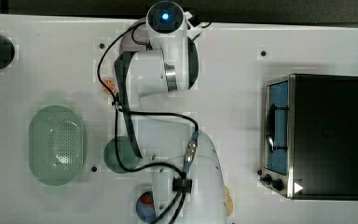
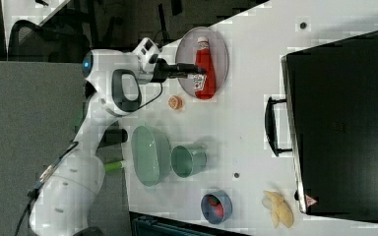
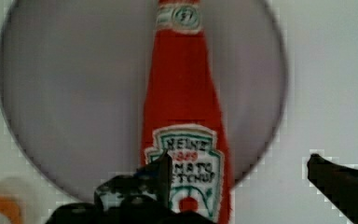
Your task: Pick ketchup from plate and place it on table.
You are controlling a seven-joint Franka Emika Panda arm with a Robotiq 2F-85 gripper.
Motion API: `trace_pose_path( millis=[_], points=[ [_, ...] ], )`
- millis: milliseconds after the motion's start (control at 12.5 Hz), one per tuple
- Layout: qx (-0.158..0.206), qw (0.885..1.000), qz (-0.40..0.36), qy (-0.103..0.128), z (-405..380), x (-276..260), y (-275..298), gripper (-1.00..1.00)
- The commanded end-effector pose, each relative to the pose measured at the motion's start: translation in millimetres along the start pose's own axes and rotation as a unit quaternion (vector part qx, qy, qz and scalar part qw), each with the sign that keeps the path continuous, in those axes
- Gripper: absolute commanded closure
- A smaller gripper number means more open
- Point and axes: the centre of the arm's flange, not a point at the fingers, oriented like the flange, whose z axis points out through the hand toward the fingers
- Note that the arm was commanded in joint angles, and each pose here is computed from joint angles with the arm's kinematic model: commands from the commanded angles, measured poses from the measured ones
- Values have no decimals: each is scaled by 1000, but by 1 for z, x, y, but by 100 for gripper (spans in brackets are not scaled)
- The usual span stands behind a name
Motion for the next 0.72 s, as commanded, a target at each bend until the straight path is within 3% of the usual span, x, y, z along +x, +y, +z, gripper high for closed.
trace_pose_path(
  millis=[80,720],
  points=[
    [12,999,-33,23,20,8,-22,-100],
    [14,999,-37,27,69,18,-26,-100]
  ],
)
